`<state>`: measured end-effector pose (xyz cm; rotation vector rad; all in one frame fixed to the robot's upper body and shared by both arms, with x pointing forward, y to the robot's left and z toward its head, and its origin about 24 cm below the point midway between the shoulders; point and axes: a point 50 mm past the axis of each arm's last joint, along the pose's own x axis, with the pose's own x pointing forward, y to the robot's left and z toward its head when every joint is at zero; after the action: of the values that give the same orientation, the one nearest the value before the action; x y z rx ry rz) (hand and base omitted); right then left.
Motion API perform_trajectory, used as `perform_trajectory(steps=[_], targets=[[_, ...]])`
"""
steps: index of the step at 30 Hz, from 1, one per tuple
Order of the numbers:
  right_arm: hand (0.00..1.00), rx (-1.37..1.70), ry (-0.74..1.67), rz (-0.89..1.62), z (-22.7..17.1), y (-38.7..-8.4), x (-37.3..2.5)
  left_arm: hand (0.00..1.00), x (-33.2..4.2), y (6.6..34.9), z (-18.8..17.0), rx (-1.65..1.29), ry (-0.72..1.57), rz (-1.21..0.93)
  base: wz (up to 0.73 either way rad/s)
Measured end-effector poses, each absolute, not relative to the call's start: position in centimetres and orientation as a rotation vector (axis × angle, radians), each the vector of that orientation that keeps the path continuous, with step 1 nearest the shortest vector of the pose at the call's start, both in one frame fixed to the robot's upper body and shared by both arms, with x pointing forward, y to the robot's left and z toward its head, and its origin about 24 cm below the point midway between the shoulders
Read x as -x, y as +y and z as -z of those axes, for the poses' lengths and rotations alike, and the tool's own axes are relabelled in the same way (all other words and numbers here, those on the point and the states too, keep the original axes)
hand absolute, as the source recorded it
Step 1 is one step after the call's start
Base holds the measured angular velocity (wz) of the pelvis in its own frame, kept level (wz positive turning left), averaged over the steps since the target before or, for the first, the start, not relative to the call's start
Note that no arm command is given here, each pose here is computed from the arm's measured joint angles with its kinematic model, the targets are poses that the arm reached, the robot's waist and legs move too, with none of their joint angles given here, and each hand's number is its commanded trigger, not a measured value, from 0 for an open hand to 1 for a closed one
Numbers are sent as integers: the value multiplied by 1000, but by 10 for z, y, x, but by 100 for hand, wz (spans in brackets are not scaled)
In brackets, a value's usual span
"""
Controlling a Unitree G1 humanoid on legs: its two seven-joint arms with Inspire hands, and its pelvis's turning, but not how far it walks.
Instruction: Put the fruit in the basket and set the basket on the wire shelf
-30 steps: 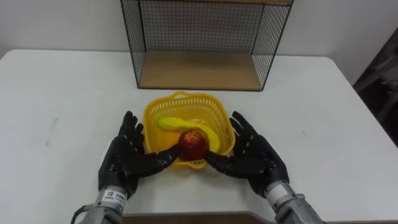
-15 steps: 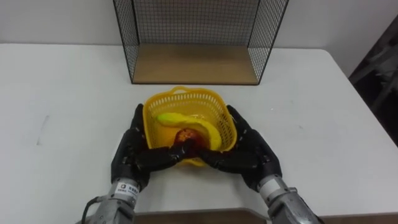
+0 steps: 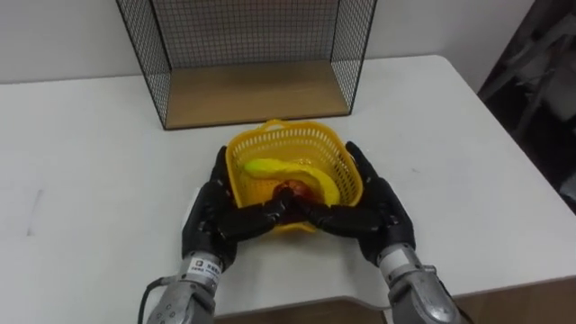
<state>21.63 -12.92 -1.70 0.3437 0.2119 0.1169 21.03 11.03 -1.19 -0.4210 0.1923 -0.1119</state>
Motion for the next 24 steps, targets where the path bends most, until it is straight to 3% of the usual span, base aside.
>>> perform_trajectory(steps=[24], targets=[[0,-423,39,-112,-22,-123,-236,0,-234,107,-23,488,35,113,0]])
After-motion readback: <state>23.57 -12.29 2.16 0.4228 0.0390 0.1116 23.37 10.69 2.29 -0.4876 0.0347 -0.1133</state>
